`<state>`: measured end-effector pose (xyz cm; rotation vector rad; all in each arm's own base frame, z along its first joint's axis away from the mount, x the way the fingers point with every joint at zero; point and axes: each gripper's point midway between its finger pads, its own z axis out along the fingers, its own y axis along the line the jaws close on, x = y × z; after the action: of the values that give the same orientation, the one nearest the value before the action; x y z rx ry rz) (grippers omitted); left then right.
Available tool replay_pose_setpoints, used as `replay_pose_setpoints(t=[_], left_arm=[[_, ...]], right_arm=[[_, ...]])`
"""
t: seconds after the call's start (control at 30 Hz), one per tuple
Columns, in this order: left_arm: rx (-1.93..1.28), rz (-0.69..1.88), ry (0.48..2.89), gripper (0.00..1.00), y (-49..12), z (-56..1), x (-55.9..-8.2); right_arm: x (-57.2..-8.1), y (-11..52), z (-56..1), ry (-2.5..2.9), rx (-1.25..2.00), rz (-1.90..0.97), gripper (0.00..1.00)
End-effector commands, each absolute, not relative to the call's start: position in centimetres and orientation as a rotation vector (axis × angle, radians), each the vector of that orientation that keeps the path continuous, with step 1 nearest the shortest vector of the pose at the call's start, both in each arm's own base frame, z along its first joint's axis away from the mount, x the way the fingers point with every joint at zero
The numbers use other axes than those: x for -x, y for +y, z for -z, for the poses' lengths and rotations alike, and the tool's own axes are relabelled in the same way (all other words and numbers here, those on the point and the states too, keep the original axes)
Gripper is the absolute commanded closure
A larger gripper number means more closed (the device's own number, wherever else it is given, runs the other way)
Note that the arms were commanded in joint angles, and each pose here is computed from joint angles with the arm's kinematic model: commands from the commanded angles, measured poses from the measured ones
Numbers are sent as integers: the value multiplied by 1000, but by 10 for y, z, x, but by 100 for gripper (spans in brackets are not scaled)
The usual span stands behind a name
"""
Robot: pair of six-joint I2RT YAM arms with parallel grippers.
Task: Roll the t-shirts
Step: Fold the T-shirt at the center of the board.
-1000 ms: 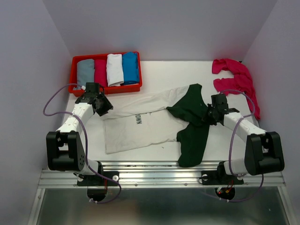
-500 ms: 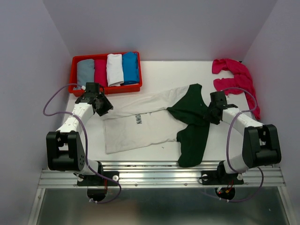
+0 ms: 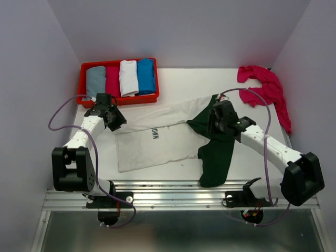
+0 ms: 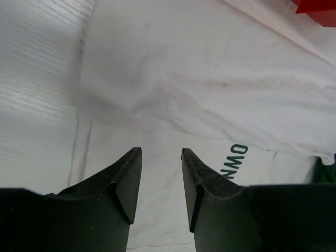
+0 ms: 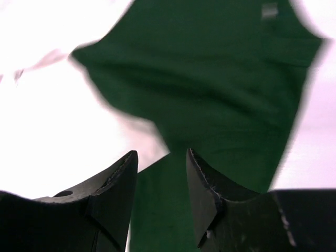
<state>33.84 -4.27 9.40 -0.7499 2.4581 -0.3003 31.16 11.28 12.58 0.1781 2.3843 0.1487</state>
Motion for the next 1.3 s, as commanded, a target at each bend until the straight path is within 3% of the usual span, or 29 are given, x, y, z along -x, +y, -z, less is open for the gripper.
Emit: replay_pose_setpoints(t=[0.0,0.47,0.8,1.27], left_arm=[[730,283,2413,53,-37,-109,-340],[731,280,2415,53,-37,-109,-340],[729,278,2421,53,-37,-109,-341],[728,285,2429,53,-38,-106,-344]], right_arm=[[-297,157,-114,2454,63,-159,54],[-315,200,-67,2536,224,-124,54],[-345,175,-52,2469,183,146,55],[-362,172,-54,2409,155,208,62]])
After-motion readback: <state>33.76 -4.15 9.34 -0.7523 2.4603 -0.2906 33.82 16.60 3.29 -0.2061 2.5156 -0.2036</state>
